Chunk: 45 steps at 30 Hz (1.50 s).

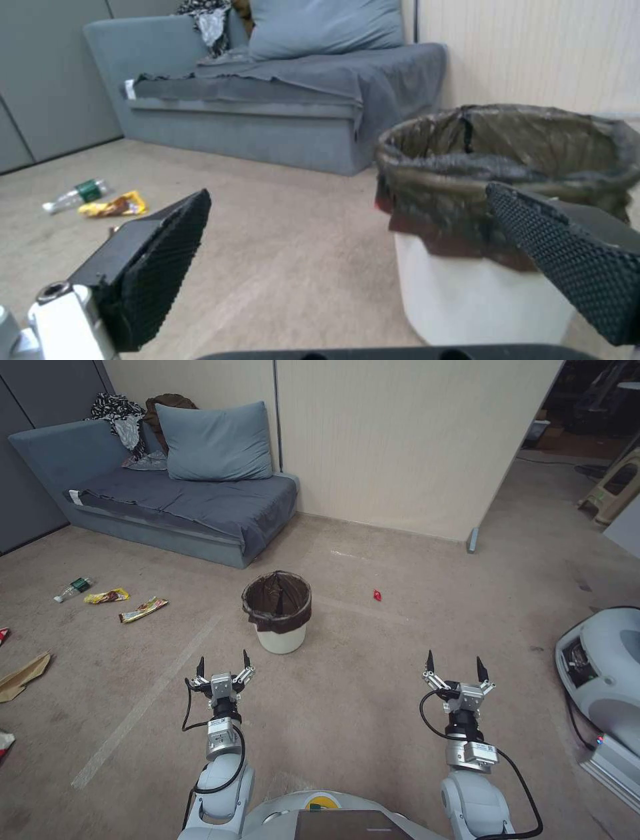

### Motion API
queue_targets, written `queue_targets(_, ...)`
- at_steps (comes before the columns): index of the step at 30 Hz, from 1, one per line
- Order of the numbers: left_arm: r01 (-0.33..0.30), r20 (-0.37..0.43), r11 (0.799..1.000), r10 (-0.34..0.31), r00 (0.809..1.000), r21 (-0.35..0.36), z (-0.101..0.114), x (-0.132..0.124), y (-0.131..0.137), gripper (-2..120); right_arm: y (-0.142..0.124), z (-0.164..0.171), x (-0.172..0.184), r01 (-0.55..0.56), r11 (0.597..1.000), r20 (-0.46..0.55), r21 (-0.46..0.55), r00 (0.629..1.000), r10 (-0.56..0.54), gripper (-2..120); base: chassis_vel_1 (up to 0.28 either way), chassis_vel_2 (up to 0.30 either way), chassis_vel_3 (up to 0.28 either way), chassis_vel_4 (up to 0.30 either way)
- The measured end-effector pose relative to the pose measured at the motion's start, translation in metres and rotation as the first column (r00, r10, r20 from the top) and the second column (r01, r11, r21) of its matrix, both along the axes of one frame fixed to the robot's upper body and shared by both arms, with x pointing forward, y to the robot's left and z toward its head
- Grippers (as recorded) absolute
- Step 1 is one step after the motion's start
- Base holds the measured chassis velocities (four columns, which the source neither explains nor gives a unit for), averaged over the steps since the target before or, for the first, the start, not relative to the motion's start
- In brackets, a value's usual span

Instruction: Pick up the trash bin, then pick up the garbage from the floor and place it into the trash bin.

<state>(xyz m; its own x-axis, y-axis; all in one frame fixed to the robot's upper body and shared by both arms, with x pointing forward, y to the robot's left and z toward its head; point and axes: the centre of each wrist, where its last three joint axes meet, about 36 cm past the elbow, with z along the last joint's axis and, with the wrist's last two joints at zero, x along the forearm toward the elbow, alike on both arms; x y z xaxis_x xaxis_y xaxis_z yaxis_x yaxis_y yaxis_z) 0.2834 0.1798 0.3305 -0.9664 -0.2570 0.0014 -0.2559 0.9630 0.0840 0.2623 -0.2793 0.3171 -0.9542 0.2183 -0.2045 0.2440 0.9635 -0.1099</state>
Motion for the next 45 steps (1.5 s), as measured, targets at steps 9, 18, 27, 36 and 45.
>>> queue_targets(9, -0.001, 0.000, 1.000, 0.001, 1.000, 0.000, 0.000, 0.000, 0.000, 100, 0.001, 0.000, 0.000, -0.001, 1.000, 0.000, 0.000, 1.000, 0.001, 100, -0.175, 0.192, 0.176, -0.183)
queue_targets(18, -0.002, 0.004, 1.000, 0.002, 1.000, 0.000, 0.002, -0.001, 0.000, 100, 0.001, -0.002, 0.000, 0.000, 1.000, 0.009, -0.003, 1.000, 0.000, 100, -0.177, 0.159, 0.166, -0.159)
queue_targets(27, -0.009, 0.019, 1.000, 0.009, 1.000, -0.001, 0.006, -0.001, 0.000, 100, 0.001, -0.004, 0.002, 0.000, 1.000, 0.025, -0.008, 1.000, 0.000, 100, -0.093, 0.110, 0.087, -0.090)
queue_targets(36, -0.016, 0.037, 1.000, 0.016, 0.999, -0.003, 0.009, 0.004, 0.003, 100, 0.002, -0.006, 0.003, -0.001, 1.000, 0.023, -0.006, 1.000, 0.001, 100, 0.000, 0.000, 0.000, 0.000)
queue_targets(45, -0.012, 0.087, 0.999, 0.017, 0.996, -0.053, 0.037, 0.023, 0.020, 100, 0.003, -0.008, 0.005, -0.005, 1.000, 0.020, -0.006, 1.000, 0.006, 100, 0.000, 0.000, 0.000, 0.000)
